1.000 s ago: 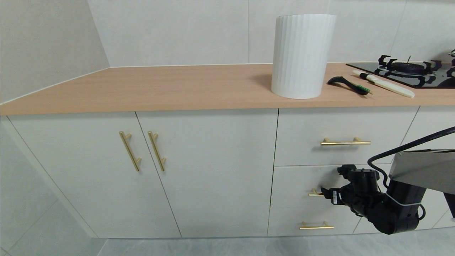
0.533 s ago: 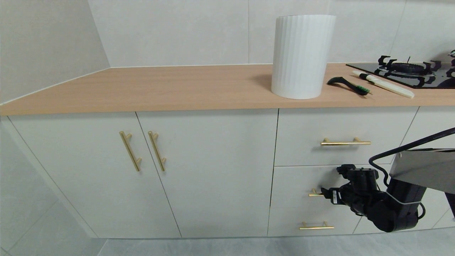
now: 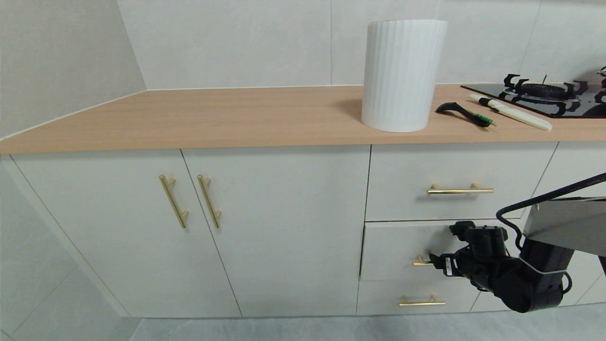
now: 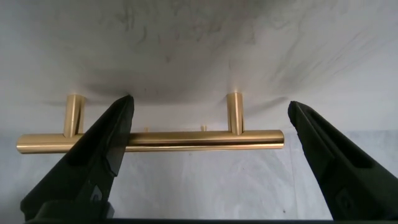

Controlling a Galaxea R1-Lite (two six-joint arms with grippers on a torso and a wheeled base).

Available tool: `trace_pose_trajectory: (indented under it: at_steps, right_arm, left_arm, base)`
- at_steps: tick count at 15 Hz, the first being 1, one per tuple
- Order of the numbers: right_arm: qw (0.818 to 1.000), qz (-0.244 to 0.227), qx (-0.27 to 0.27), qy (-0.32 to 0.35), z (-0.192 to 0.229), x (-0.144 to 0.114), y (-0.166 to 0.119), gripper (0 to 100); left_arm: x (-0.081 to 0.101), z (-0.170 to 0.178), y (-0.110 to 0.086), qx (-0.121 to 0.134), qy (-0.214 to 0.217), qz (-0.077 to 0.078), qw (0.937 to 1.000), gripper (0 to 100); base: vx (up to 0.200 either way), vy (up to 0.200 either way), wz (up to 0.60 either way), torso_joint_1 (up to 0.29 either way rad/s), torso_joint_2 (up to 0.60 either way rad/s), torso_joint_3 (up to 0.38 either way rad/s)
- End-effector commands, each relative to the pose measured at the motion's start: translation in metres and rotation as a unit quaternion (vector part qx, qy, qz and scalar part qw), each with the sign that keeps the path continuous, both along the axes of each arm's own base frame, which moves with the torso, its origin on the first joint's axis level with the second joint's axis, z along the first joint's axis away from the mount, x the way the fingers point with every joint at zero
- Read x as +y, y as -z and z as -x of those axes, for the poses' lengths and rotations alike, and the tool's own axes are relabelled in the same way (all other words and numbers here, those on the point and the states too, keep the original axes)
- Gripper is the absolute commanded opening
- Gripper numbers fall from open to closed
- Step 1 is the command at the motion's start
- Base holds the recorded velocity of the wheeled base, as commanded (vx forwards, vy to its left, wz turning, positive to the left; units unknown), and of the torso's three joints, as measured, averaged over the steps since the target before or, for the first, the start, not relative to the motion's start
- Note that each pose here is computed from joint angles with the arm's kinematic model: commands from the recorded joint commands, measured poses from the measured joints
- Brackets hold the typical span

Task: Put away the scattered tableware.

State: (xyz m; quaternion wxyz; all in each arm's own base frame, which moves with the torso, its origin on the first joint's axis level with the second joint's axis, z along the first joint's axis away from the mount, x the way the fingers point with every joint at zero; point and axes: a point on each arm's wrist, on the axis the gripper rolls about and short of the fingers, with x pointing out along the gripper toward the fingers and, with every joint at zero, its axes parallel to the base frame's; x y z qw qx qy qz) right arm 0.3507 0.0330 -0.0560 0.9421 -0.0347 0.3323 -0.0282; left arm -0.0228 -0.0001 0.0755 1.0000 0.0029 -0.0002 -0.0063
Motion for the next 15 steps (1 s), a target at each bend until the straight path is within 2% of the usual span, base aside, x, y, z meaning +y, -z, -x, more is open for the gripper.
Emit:
trace_pose_trajectory:
  at_steps: [1,3,8,9,11,12,15]
  right_arm:
    - [1.0,-0.001,-0.002,-0.002,0.016,-0.001,-0.02,100]
    - [1.0,-0.003,-0.01,-0.005,0.032,-0.003,-0.043,100]
    - [0.997,-0.015,-0.066,-0.039,0.073,0.008,-0.145,100]
    - [0.996,-0.016,-0.072,-0.042,0.075,0.009,-0.151,100]
    - [0.993,-0.022,-0.104,-0.055,0.086,0.015,-0.18,100]
    - [0.992,-0.024,-0.108,-0.055,0.084,0.016,-0.182,100]
    - [0.994,-0.032,-0.089,-0.046,0.06,0.021,-0.159,100]
  left_arm:
    - [0.0,0.0,0.0,0.0,0.0,0.0,1.0,100]
    - [0.0,0.0,0.0,0.0,0.0,0.0,1.0,100]
    - [0.0,0.0,0.0,0.0,0.0,0.0,1.0,100]
    - [0.0,0.0,0.0,0.0,0.001,0.0,1.0,100]
    - [0.0,0.0,0.0,0.0,0.0,0.0,1.0,100]
    - [0.0,0.0,0.0,0.0,0.0,0.0,1.0,100]
    - [0.0,0.0,0.0,0.0,0.0,0.0,1.0,100]
  base:
    - [0.0,0.0,0.0,0.0,0.0,0.0]
    - [0.0,0.0,0.0,0.0,0.0,0.0]
    - [0.0,0.0,0.0,0.0,0.0,0.0]
    - [0.0,0.0,0.0,0.0,0.0,0.0]
    - [0.0,0.0,0.0,0.0,0.0,0.0]
    - [0.0,0.0,0.0,0.0,0.0,0.0]
    - [0.0,0.0,0.0,0.0,0.0,0.0]
